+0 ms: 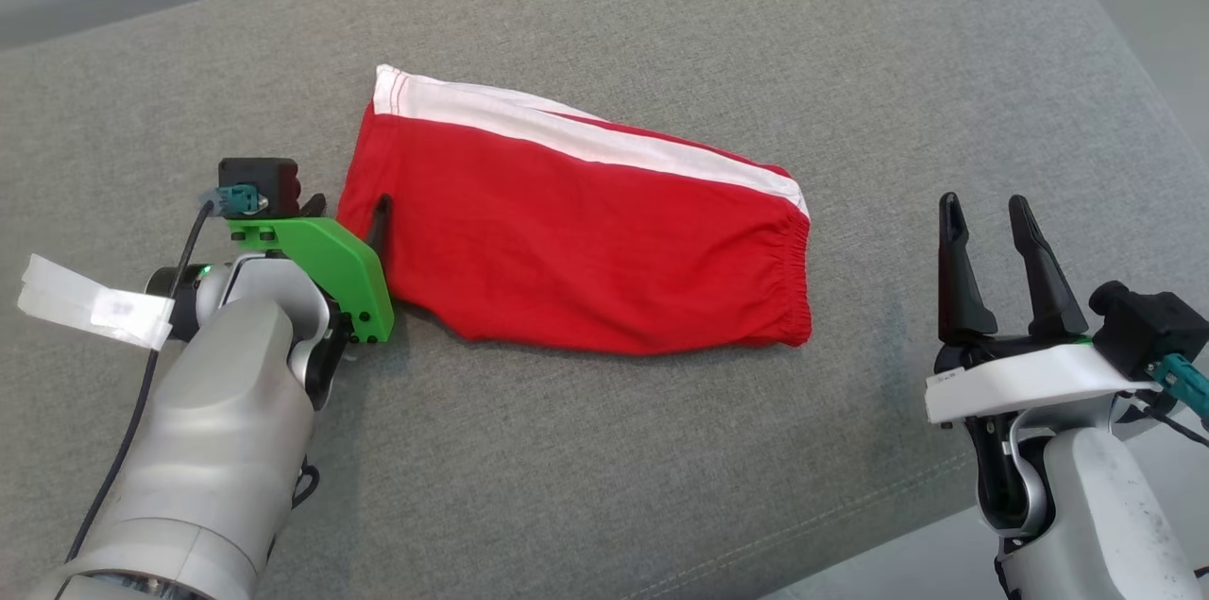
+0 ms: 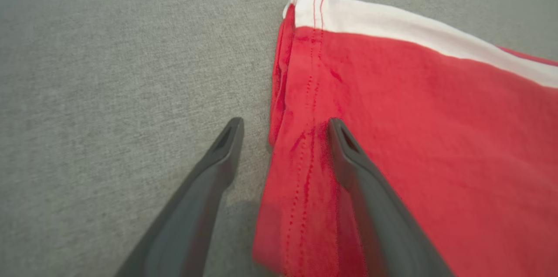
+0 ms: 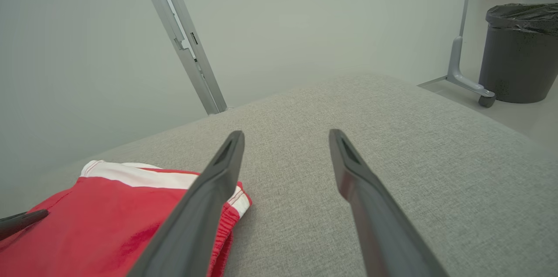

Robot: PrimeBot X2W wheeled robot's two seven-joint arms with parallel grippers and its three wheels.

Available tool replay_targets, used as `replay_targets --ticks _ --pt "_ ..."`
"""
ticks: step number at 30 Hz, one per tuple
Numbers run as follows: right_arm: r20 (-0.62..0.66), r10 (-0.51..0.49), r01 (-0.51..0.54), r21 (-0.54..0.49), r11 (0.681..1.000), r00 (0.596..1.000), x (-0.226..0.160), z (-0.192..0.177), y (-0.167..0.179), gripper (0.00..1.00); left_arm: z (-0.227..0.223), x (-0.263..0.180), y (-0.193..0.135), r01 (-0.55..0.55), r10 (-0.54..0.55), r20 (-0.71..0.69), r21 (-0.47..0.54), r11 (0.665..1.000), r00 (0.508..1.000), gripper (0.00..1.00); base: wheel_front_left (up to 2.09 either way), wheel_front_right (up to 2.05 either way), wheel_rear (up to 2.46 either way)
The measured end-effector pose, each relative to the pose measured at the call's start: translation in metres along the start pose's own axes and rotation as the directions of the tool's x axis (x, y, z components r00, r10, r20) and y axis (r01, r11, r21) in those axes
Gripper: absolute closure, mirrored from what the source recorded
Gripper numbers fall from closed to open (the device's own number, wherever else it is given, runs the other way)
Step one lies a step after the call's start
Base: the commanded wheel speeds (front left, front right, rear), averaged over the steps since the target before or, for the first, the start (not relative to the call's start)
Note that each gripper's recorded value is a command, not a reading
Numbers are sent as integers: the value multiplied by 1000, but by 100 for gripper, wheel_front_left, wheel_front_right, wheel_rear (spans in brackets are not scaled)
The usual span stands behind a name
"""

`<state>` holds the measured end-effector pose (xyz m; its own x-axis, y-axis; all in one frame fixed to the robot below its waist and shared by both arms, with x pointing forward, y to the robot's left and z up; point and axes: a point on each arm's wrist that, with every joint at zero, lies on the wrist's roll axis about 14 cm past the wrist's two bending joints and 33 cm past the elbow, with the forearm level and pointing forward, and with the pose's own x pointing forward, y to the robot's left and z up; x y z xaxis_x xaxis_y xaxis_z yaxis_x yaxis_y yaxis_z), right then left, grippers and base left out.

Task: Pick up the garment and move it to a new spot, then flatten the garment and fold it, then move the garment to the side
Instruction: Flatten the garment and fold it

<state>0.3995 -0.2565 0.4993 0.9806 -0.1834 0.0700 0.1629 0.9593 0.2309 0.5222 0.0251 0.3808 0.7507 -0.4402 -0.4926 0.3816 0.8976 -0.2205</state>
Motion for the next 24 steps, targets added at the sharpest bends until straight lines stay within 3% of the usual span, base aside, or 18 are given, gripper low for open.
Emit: replay_targets --ticks 6,7,8,9,10,16,24 --pt "1 -32 32 -5 999 999 -3 1 -11 0 -10 9 -9 27 -27 -61 -5 1000 998 0 0 0 0" --pt "1 -37 37 -7 999 999 -4 2 -13 0 -11 10 -10 31 -32 -67 -6 999 997 13 0 0 0" --pt "2 -40 40 -8 999 999 -4 2 -14 0 -11 11 -12 36 -36 -68 -5 999 997 53 0 0 0" --pt "3 -42 42 -8 999 999 -4 3 -15 0 -11 11 -13 39 -40 -69 -5 999 997 82 0 0 0" --pt "5 -44 44 -8 999 999 -5 3 -15 0 -11 11 -14 42 -42 -70 -4 999 997 100 0 0 0" --pt "20 -39 39 -2 999 999 -3 8 -13 0 -11 6 -21 64 -64 -61 -2 998 996 100 0 0 0" --pt "35 -33 33 5 999 999 -5 12 -11 0 -1 -17 -22 66 -62 60 -61 996 996 100 0 0 0"
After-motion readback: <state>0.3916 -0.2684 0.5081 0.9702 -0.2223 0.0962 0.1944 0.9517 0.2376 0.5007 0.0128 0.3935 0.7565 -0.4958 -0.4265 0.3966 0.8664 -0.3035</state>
